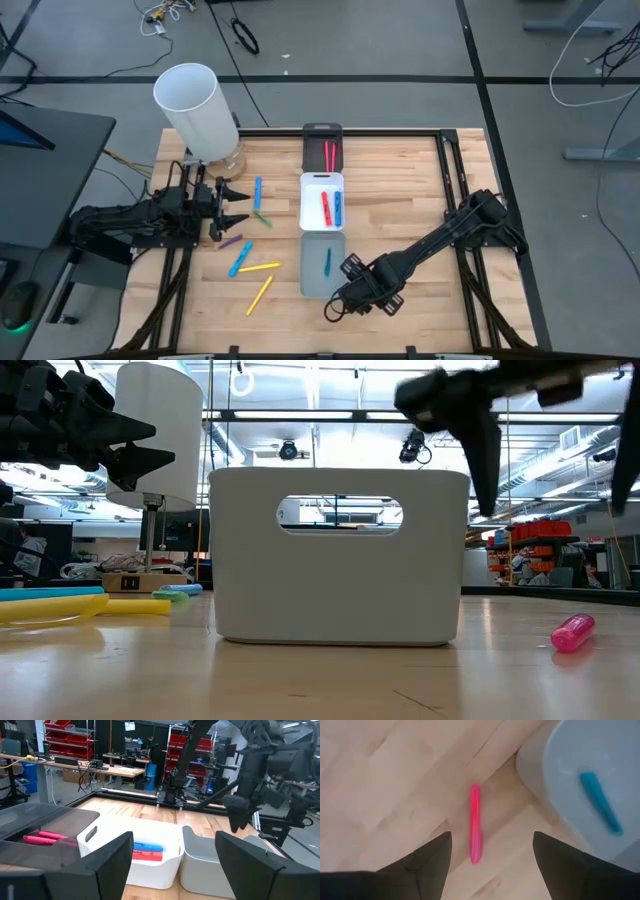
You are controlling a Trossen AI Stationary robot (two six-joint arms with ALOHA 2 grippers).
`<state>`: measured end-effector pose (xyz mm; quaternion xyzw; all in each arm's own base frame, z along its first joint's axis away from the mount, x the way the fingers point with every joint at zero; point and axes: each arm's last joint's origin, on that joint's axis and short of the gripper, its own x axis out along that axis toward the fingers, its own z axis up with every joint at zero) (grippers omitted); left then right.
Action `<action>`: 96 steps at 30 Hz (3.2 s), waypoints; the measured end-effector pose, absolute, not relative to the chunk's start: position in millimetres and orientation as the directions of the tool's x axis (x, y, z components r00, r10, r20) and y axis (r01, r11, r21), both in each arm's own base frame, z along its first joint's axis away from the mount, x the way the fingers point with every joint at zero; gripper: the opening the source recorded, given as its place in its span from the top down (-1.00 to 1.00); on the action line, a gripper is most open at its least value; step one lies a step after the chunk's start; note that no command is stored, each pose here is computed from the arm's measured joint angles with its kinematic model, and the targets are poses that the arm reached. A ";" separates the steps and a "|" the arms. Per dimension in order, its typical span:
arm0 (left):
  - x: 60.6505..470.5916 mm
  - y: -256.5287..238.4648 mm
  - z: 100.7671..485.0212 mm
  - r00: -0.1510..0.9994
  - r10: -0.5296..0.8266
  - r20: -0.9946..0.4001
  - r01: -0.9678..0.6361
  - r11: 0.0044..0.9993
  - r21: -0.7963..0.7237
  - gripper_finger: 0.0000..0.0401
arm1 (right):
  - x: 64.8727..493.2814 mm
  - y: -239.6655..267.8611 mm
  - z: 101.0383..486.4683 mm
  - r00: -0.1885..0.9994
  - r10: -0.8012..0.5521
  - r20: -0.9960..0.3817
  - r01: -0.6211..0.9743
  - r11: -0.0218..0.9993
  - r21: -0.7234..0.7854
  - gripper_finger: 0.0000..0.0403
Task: Pick & Place Markers
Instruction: Put the pink pen into the gray bin
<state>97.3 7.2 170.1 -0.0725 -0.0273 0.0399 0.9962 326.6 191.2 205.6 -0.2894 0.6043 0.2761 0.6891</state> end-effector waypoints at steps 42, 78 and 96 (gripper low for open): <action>97.3 7.2 170.1 0.995 0.083 0.049 -0.076 0.986 -0.147 -0.44 | 305.8 185.7 135.5 0.109 0.117 -0.987 -0.728 0.685 0.001 0.39; 97.3 7.2 170.1 0.995 0.083 0.049 -0.075 0.986 -0.147 -0.44 | 292.8 176.1 229.4 0.276 0.295 -0.915 0.096 0.938 0.332 0.85; 97.3 7.2 170.1 0.995 0.084 0.049 -0.076 0.986 -0.147 -0.44 | 300.8 148.4 241.8 0.352 0.227 -0.908 0.768 0.483 0.419 0.85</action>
